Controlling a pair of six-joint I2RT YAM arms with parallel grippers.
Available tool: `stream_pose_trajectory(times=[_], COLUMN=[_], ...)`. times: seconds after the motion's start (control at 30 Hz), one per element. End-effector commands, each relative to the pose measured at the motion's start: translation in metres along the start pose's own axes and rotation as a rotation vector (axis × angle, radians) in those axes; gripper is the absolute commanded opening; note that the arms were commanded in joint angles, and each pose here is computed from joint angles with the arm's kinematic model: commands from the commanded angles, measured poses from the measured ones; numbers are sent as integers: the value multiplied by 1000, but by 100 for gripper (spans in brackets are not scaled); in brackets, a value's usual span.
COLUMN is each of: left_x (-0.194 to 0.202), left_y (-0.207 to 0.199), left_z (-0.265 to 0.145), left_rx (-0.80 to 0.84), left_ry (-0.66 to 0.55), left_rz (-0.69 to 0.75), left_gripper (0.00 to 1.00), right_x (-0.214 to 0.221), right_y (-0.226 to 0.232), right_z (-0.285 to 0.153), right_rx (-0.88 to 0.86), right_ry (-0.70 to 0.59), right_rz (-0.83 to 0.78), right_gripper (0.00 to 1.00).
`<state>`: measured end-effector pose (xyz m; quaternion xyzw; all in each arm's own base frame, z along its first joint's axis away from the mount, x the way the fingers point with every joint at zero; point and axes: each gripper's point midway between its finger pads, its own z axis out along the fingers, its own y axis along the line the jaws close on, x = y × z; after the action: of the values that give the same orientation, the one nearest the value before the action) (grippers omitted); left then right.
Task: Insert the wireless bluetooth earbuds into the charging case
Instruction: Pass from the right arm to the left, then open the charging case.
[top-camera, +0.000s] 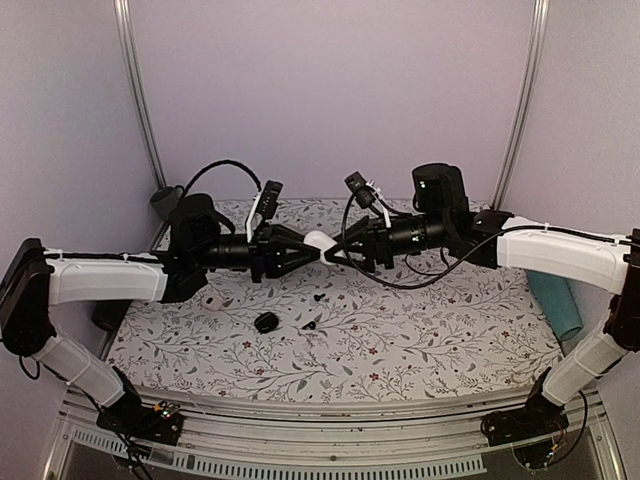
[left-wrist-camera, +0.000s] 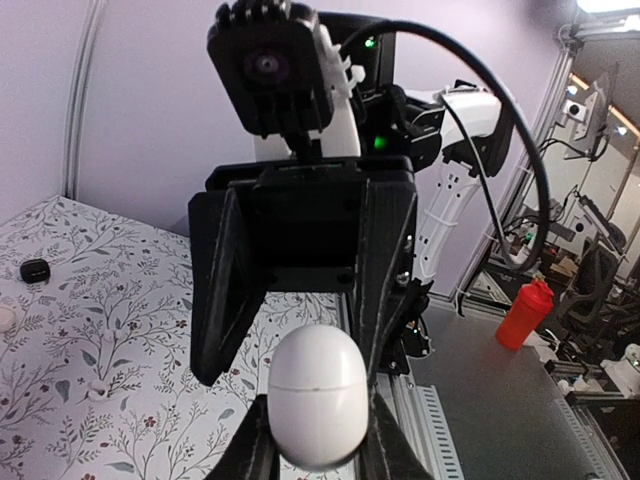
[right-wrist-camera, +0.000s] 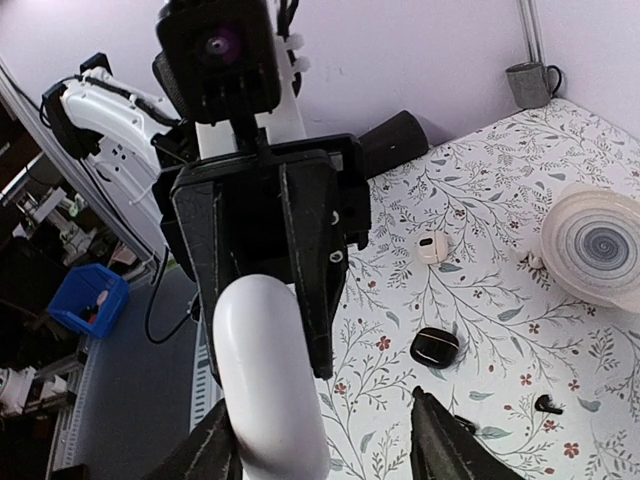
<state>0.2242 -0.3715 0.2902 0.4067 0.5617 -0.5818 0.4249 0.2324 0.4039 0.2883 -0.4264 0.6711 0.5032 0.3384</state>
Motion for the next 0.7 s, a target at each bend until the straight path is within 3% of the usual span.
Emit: stream_pose_trajectory(times=[0.0, 0.2, 0.47, 0.67], left_x=[-25, -34, -42, -44], left_y=[-16, -23, -31, -34], left_z=[-4, -8, -11, -13], left_rx=[20, 47, 67, 65], left_ry=[-102, -158, -185, -187], left_rz=[49, 45, 53, 57], left_gripper=[0, 0, 0, 0], right_x=[-19, -26, -37, -43], right_y=[6, -1, -12, -7], right_z=[-8, -15, -31, -34], right_rx=[5, 54, 122, 92], right_ry=[-122, -201, -325, -345], right_rz=[8, 54, 135, 147], right_gripper=[63, 69, 70, 71])
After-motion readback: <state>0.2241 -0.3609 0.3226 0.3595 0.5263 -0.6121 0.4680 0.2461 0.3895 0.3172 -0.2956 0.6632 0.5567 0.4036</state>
